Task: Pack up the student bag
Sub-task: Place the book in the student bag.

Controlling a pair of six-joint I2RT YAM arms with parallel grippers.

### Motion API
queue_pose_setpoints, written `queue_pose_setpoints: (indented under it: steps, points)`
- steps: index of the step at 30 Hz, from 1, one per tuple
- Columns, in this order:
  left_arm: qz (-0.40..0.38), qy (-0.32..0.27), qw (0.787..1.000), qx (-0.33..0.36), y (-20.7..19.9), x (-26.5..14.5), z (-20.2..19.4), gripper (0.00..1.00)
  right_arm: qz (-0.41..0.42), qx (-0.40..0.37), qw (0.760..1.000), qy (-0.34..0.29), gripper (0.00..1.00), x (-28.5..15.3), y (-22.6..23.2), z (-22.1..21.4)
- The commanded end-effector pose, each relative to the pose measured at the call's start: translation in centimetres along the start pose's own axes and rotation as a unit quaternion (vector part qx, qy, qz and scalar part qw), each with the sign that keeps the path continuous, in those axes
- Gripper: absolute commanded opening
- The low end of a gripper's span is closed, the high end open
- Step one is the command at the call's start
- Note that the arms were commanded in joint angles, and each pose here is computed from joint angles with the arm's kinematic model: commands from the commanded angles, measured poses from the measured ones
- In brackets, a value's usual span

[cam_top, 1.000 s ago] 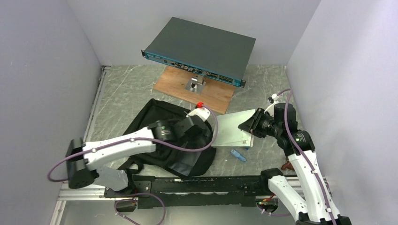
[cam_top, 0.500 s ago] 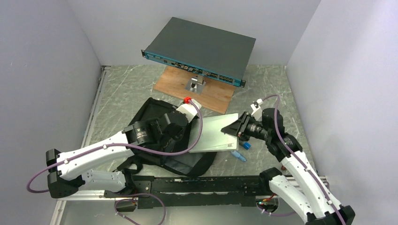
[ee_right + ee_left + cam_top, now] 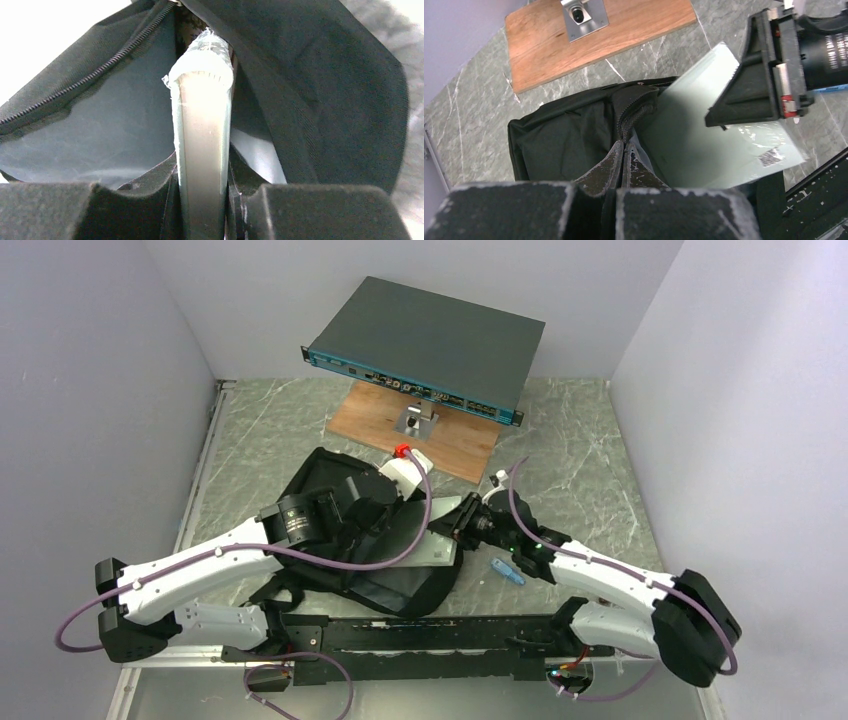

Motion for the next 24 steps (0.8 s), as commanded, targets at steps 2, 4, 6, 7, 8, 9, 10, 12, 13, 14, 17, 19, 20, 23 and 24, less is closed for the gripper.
queue_pose_setpoints:
  steps: [2, 4, 6, 7, 8, 9, 10, 12, 13, 14, 17, 19, 20, 23, 24]
  points:
    - [-0.03, -0.051, 0.998, -0.036, -0.4, -1.3, 3.0, 0.0, 0.209, 0.004, 0.973, -0.094, 0.0, -1.6, 11.5, 3.7]
    - [-0.033, -0.051, 0.998, -0.035, -0.5, -1.2, 3.1, 0.0, 0.199, -0.005, 0.975, -0.099, 0.0, -1.6, 11.6, 3.6]
    - [-0.032, -0.052, 0.997, -0.036, -0.6, -1.0, 3.0, 0.0, 0.191, -0.011, 0.976, -0.102, 0.0, -1.6, 11.5, 3.5]
    - [-0.032, -0.05, 0.998, -0.036, -0.6, -1.0, 3.0, 0.0, 0.192, -0.01, 0.976, -0.098, 0.0, -1.6, 11.5, 3.3]
    - [-0.034, -0.046, 0.998, -0.037, -0.7, -1.0, 3.0, 0.0, 0.194, -0.007, 0.977, -0.092, 0.0, -1.6, 11.5, 3.0]
    - [-0.034, -0.045, 0.998, -0.036, -0.7, -1.0, 2.9, 0.0, 0.195, -0.005, 0.977, -0.089, 0.0, -1.6, 11.4, 2.8]
    - [-0.033, -0.047, 0.998, -0.036, -0.7, -1.0, 2.9, 0.0, 0.197, -0.009, 0.976, -0.09, 0.0, -1.7, 11.4, 2.6]
    - [-0.031, -0.05, 0.998, -0.032, -0.6, -0.9, 2.9, 0.0, 0.196, -0.01, 0.976, -0.095, 0.0, -1.7, 11.2, 2.4]
    - [-0.031, -0.05, 0.998, -0.031, -0.5, -1.0, 3.0, 0.0, 0.2, -0.011, 0.975, -0.097, 0.0, -1.8, 11.3, 2.4]
    - [-0.03, -0.05, 0.998, -0.03, -0.5, -1.1, 3.2, 0.0, 0.208, -0.012, 0.973, -0.097, 0.0, -1.9, 11.6, 2.4]
    - [-0.036, -0.055, 0.997, -0.028, -0.5, -1.3, 3.5, 0.0, 0.228, -0.024, 0.968, -0.101, 0.0, -1.3, 12.8, 2.4]
    - [-0.034, -0.054, 0.998, -0.028, -0.4, -1.3, 3.4, 0.0, 0.225, -0.026, 0.969, -0.1, 0.0, 0.0, 13.0, 2.3]
    - [-0.031, -0.05, 0.998, -0.027, -0.3, -1.4, 3.3, 0.0, 0.228, -0.024, 0.968, -0.098, 0.0, 0.7, 12.9, 2.2]
    - [-0.026, -0.052, 0.998, -0.021, 0.0, -1.5, 3.0, 0.0, 0.271, -0.01, 0.957, -0.102, 0.0, 1.9, 13.8, 2.1]
    - [-0.025, -0.053, 0.998, -0.017, 0.1, -1.5, 3.0, 0.0, 0.277, -0.012, 0.955, -0.103, 0.0, 2.5, 14.1, 2.0]
Point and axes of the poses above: each gripper's point midway between its finger pads, its own x axis out along the fingers, its own y axis along the line the jaws close on, z = x × y, the point moved 2 cm from there along -x, back along the fingers, and after that the axes turned 6 degrees about -x, right-handed, at the moved point
